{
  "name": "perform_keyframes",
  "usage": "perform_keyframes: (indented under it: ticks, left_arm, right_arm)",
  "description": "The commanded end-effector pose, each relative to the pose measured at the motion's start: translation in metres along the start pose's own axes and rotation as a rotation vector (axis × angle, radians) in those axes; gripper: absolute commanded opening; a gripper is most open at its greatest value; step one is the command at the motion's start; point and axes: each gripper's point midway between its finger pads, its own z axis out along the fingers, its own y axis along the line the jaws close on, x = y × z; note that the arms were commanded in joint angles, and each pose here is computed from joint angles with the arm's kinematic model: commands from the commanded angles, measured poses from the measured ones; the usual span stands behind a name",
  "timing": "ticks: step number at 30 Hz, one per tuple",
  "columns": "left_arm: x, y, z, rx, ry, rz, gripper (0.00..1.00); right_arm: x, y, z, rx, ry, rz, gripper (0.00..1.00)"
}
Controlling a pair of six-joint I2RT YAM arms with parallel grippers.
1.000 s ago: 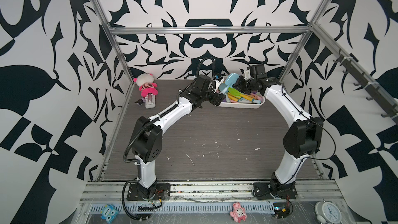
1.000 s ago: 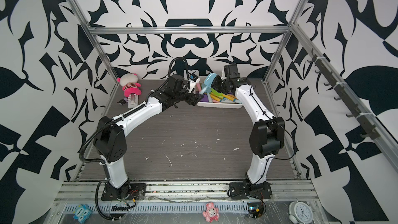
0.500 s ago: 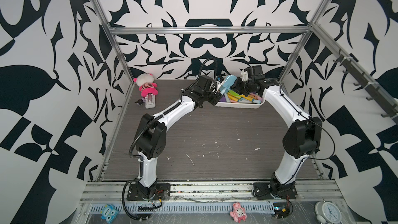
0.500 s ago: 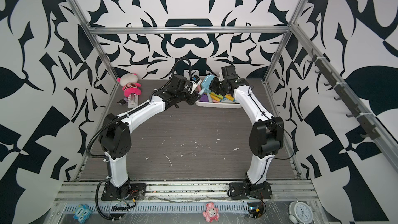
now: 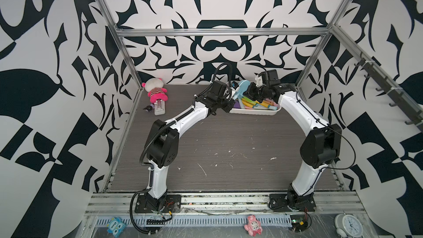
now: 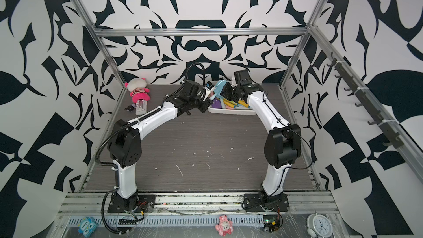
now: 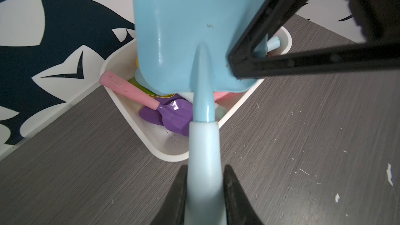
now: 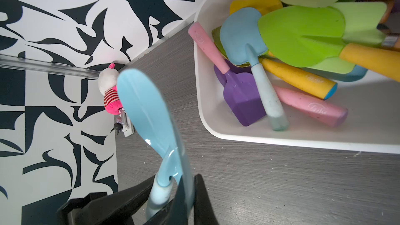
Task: Take the shovel out of the storage box
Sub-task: Pick up the shovel from the storage box.
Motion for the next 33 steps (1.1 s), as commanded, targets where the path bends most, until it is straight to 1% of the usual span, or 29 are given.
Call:
perform_keyframes:
  ticks: [1,7,9,11,12,13,14,16,19,23,27,29,33]
  left_arm:
    - [-0.007,-0.005,-0.005,0.026,0.001,0.032,0.18]
    - [-0.012,-0.012,-0.019,0.049,-0.015,0.035,0.05]
    - [-0.012,-0.012,-0.023,0.046,-0.017,0.025,0.03]
    - [-0.012,-0.011,-0.029,0.033,-0.019,0.013,0.02]
    - [-0.013,-0.01,-0.032,0.027,-0.023,0.004,0.02]
    - [-0.014,-0.009,-0.036,0.02,-0.027,-0.006,0.01]
    - [-0.013,-0.009,-0.039,0.014,-0.03,-0.015,0.01]
    - [-0.014,-0.007,-0.046,-0.002,-0.04,-0.029,0.01]
    - [-0.011,0.0,-0.057,-0.023,-0.042,-0.071,0.0]
    - [-0.006,0.012,-0.07,-0.063,-0.045,-0.134,0.0]
    - [0.005,0.031,-0.083,-0.125,-0.034,-0.201,0.0]
    - [0.011,0.046,-0.089,-0.167,-0.028,-0.246,0.0]
    - [0.021,0.072,-0.1,-0.239,-0.006,-0.334,0.0]
  right_arm:
    - [-0.005,0.027,-0.024,-0.078,-0.04,-0.044,0.0]
    - [-0.003,0.031,-0.027,-0.092,-0.037,-0.059,0.0]
    - [-0.003,0.033,-0.029,-0.096,-0.041,-0.065,0.0]
    - [-0.004,0.035,-0.033,-0.105,-0.052,-0.071,0.07]
    - [-0.004,0.037,-0.036,-0.112,-0.059,-0.076,0.16]
    - [-0.004,0.038,-0.039,-0.117,-0.064,-0.08,0.29]
    - [-0.005,0.041,-0.042,-0.124,-0.073,-0.085,0.38]
    - [-0.006,0.044,-0.05,-0.133,-0.096,-0.102,0.5]
    - [-0.01,0.046,-0.063,-0.124,-0.141,-0.126,0.6]
    - [-0.015,0.047,-0.086,-0.11,-0.23,-0.174,0.74]
    - [-0.016,0.046,-0.108,-0.095,-0.303,-0.232,0.89]
    - [-0.015,0.045,-0.115,-0.077,-0.314,-0.255,0.93]
    - [-0.011,0.039,-0.125,-0.036,-0.314,-0.286,0.95]
